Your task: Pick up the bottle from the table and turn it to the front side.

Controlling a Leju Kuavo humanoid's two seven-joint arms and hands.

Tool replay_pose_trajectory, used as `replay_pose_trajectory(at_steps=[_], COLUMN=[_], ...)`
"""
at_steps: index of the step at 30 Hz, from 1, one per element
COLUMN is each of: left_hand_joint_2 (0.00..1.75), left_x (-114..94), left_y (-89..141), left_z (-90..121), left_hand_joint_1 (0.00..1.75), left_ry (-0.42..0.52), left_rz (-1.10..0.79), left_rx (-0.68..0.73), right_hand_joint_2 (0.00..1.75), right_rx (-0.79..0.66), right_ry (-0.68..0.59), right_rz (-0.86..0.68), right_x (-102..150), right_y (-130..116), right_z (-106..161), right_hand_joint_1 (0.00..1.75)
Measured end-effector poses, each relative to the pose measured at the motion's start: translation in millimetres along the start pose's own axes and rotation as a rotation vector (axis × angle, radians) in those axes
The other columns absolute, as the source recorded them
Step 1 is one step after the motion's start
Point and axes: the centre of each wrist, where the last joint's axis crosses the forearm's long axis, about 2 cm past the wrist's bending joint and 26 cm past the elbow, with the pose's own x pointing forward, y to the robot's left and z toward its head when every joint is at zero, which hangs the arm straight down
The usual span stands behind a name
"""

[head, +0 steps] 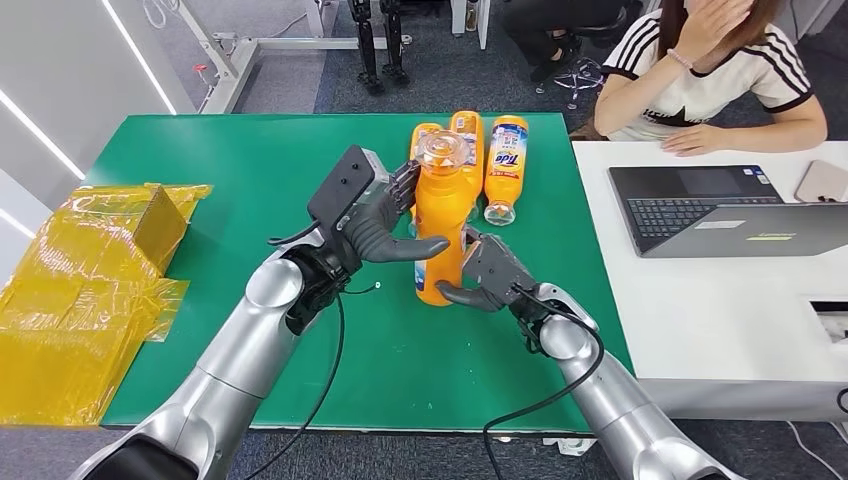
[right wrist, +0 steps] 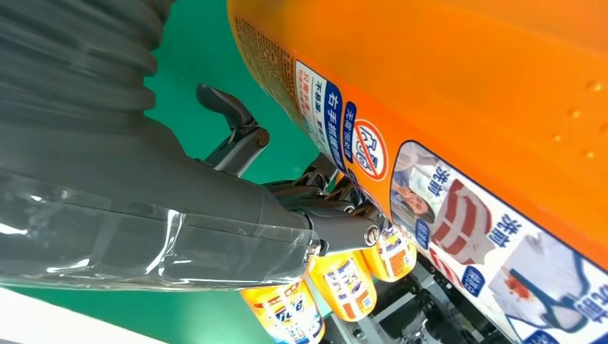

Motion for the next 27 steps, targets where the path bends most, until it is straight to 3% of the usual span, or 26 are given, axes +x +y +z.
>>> replay_pose_trajectory(at_steps=[5, 17, 18, 21, 22, 27], left_hand_joint_2=[1.75, 1.75, 1.75, 1.75, 1.75, 1.75], left_x=[0.5, -3.9, -4.1, -5.5, -6.3, -10.7], left_y=[-2.8, 0.1, 0.4, 0.9, 0.7, -0.2], left_z=[-1.8, -3.1, -3.3, -4.4, -4.5, -3.4], left_hand_joint_1=[0.0, 0.0, 0.09, 1.4, 1.75, 1.75], left_ry=[0.004, 0.042, 0.044, 0.051, 0.053, 0.063], left_rz=[-0.025, -0.305, -0.312, -0.322, -0.314, -0.2], left_rx=[0.016, 0.169, 0.172, 0.178, 0.175, 0.13], right_hand_joint_2=[1.75, 1.75, 1.75, 1.75, 1.75, 1.75], right_rx=[0.004, 0.008, 0.009, 0.014, 0.016, 0.018], right_ry=[0.006, 0.022, 0.023, 0.024, 0.025, 0.026], right_rz=[0.006, 0.031, 0.031, 0.027, 0.024, 0.018], right_x=[0.5, 6.2, 6.3, 6.4, 6.5, 7.3], right_y=[2.0, 6.2, 6.3, 6.5, 6.5, 5.4], right_z=[-1.2, -5.0, -5.1, -5.3, -5.3, -6.2], right_hand_joint_1=[1.75, 1.75, 1.75, 1.74, 1.74, 1.74])
